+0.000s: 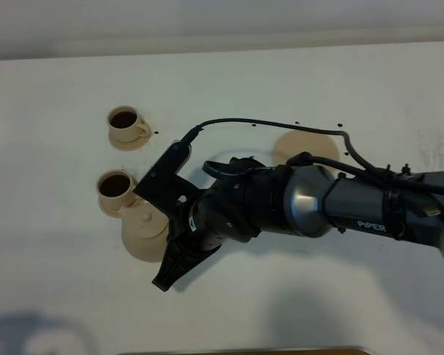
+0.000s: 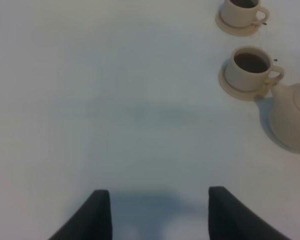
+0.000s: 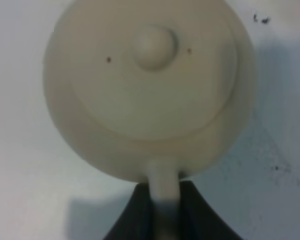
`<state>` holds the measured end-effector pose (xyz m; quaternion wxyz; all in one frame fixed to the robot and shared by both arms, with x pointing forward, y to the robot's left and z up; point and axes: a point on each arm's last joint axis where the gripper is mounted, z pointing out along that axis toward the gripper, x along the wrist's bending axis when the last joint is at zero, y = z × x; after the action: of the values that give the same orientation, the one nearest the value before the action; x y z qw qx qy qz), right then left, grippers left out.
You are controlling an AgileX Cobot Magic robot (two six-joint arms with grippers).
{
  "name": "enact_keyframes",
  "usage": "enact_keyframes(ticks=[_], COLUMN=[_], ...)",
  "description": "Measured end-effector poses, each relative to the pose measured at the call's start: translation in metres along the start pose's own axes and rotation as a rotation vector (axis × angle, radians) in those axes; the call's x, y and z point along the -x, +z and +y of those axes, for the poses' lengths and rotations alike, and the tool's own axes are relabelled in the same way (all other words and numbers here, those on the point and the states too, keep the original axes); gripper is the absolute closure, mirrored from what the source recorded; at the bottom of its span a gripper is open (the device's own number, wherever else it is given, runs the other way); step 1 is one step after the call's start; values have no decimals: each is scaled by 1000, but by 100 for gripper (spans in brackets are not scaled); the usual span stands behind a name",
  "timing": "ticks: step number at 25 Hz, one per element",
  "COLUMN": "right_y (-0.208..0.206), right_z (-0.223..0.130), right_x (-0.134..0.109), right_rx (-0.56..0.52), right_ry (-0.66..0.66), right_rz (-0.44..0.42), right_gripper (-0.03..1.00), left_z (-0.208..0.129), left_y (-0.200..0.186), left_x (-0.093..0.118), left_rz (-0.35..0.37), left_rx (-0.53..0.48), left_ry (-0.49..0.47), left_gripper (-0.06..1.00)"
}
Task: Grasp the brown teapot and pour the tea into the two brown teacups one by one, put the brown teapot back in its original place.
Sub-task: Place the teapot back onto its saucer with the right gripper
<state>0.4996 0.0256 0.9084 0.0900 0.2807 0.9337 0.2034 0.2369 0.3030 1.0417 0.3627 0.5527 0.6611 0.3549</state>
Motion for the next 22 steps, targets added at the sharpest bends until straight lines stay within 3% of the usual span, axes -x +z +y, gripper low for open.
enact_keyframes(ticks=[8,12,17,22], right_y=[-5,-35,-77,-94], right_z=[1,10,14,-2], right_x=[0,7,43,96], right_rx=[2,47,119,83], right_ry=[-6,-6,85,208], right_rz=[-1,-17,-70,-142], right_gripper=[88,88,88,88], left_z=[0,0,0,0], left_y=[0,0,0,0], left_x=[0,0,0,0], left_rz=[0,0,0,0], left_rx=[0,0,0,0], left_ry=[0,0,0,0], left_gripper=[44,44,44,44])
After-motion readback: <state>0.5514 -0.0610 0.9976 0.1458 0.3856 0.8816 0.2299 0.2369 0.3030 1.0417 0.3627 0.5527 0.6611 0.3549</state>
